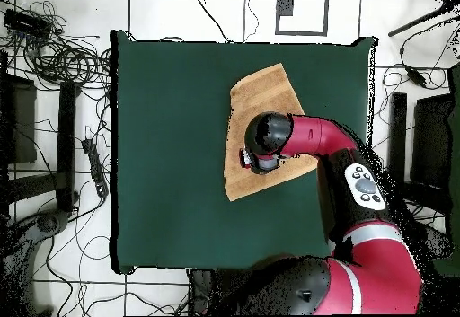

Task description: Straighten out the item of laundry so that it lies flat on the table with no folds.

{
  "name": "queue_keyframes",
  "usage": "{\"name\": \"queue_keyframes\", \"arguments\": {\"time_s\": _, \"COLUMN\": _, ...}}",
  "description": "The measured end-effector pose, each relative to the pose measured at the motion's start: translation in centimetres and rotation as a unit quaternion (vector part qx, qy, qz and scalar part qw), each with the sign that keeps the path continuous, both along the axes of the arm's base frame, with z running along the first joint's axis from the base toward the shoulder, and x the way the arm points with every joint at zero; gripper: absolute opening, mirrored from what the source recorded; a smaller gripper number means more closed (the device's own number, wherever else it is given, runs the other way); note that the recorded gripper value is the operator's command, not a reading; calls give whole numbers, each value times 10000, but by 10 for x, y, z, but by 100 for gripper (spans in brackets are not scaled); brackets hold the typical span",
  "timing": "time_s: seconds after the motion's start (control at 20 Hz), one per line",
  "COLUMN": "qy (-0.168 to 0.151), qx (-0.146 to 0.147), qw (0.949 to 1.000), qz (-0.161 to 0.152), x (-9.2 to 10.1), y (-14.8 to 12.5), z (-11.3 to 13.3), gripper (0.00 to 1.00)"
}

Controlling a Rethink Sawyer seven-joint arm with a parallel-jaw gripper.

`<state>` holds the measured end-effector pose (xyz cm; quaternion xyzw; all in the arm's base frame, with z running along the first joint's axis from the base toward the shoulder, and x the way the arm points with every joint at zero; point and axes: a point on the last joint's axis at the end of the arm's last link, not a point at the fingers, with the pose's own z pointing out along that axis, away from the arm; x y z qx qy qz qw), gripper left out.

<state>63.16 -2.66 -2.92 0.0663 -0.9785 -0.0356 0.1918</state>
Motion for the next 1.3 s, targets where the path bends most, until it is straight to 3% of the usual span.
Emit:
{"name": "queue_keyframes", "arguments": {"time_s": 0.9, "qy": -128, "qx": -180, "qw": 9997, "qz": -105, "x": 18, "y": -21, "z": 25, "gripper": 100}}
{"name": "queue_keyframes", "arguments": {"time_s": 1.3, "qy": 43, "qx": -114, "qw": 9996, "qz": -268, "x": 34, "y": -17, "z": 62, "gripper": 100}}
